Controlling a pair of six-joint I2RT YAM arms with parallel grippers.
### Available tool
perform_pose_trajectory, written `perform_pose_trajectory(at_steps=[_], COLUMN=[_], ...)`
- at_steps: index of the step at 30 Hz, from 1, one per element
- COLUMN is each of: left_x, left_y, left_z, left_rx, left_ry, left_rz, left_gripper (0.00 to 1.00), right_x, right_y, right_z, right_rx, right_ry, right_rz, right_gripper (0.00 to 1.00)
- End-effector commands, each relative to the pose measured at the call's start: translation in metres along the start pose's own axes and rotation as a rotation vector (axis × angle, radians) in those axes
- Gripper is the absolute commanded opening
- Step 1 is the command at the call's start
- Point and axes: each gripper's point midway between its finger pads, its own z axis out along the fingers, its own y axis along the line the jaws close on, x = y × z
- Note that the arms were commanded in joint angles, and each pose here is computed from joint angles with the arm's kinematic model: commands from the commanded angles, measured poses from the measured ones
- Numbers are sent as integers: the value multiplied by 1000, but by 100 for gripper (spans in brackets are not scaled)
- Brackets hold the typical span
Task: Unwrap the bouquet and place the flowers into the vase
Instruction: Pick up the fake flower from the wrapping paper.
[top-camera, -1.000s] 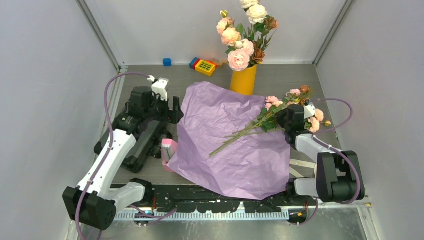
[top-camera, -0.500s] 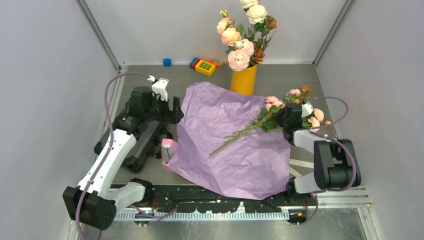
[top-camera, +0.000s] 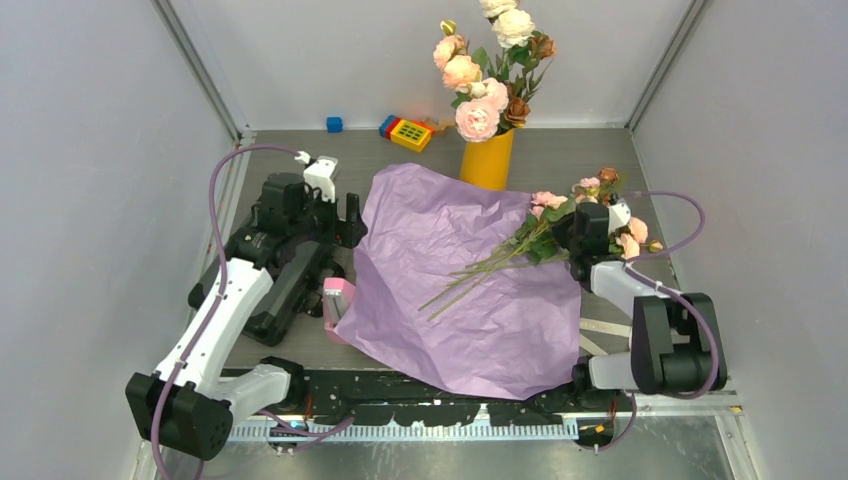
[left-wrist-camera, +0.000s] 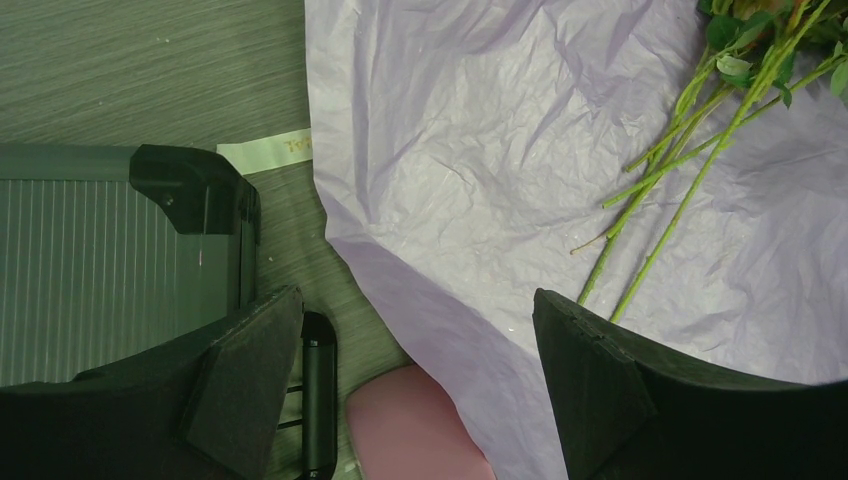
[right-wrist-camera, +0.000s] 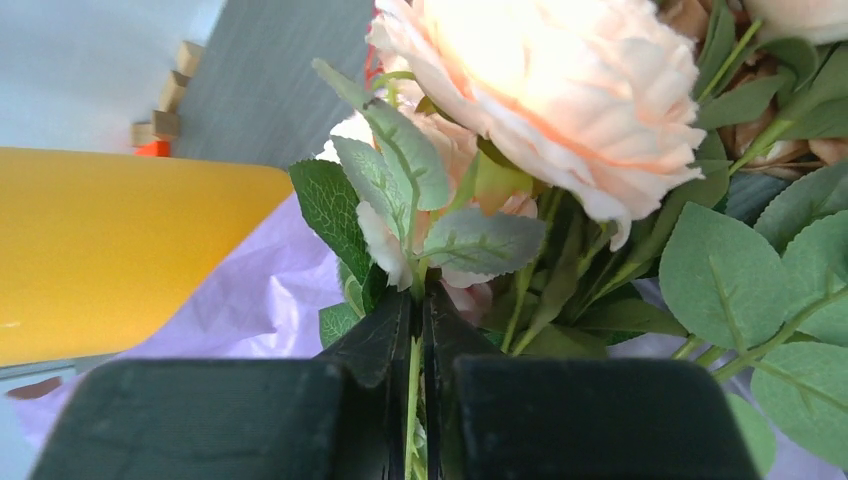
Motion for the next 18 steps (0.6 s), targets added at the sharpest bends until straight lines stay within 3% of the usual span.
perform_pose_trajectory(at_steps=[1, 8, 18], left_x=[-8, -9, -10], left_y=[0, -1, 0], left_z=[1, 0, -1], left_rx=[1, 3, -5], left_ry=[-32, -36, -39], left_rz=[17, 18, 18], left_gripper=[88, 87, 87], right_x=[-40, -62, -120], right_y=[22, 22, 65], right_z=[-21, -51, -110], right_rx=[-54, -41, -149], right_ry=[-131, -203, -356], right_rz=[28, 25, -37], right_gripper=[0, 0, 0])
